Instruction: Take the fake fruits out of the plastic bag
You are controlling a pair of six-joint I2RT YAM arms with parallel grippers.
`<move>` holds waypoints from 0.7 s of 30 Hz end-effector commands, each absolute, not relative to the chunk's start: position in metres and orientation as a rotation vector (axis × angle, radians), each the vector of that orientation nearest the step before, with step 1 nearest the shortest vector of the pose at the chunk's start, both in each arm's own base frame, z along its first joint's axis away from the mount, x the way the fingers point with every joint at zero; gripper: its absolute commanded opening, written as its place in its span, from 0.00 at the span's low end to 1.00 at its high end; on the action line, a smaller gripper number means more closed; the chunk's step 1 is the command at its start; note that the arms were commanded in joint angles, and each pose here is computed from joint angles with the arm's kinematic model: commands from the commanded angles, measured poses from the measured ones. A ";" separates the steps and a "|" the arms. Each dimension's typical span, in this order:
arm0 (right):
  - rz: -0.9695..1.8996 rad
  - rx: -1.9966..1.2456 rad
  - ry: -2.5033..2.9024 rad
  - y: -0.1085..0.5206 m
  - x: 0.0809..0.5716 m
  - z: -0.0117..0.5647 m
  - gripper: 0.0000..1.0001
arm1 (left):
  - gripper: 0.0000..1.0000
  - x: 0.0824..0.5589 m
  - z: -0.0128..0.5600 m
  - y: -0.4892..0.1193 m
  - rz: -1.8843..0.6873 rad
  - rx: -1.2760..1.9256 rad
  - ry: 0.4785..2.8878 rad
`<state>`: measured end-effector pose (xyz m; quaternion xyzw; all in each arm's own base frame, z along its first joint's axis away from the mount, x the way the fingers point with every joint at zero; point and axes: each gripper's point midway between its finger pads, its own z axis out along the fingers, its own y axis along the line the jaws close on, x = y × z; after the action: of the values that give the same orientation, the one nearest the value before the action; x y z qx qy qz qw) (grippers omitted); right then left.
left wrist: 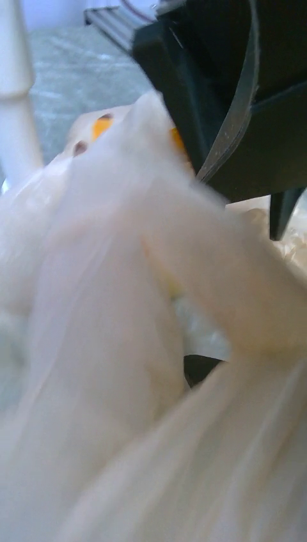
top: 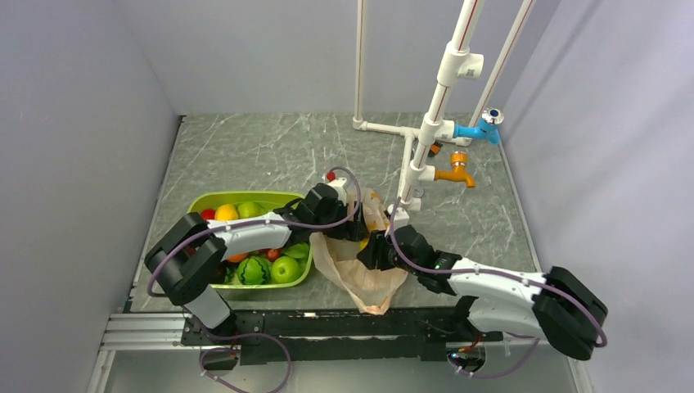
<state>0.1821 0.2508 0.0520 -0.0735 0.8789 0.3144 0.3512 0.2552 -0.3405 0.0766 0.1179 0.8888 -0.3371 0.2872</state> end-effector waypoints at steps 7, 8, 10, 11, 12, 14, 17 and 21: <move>0.766 -0.218 2.167 0.213 0.169 0.099 0.74 | 0.94 0.196 0.159 -0.372 -1.074 0.573 2.171; 0.763 -0.196 2.151 0.208 0.169 0.103 0.74 | 0.93 0.194 0.162 -0.371 -1.053 0.568 2.171; 0.702 -0.125 2.148 0.195 0.173 0.103 0.73 | 0.89 0.193 0.158 -0.365 -0.992 0.559 2.199; 0.649 -0.064 2.145 0.186 0.179 0.104 0.72 | 0.85 0.193 0.153 -0.363 -0.961 0.558 2.214; 0.589 -0.003 2.142 0.176 0.185 0.102 0.72 | 0.84 0.192 0.148 -0.363 -0.948 0.561 2.222; 0.477 0.091 2.131 0.159 0.195 0.098 0.71 | 0.77 0.189 0.136 -0.365 -0.934 0.554 2.239; 0.372 0.139 2.137 0.149 0.203 0.091 0.72 | 0.65 0.189 0.128 -0.374 -0.944 0.557 2.219; 0.360 0.118 2.153 0.158 0.209 0.080 0.83 | 0.71 0.189 0.114 -0.379 -0.887 0.605 2.218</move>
<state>0.1923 0.1606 0.0724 0.0163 0.8850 0.1684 0.4338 0.1832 -0.3729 0.1188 0.2207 0.8555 -0.3524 0.3086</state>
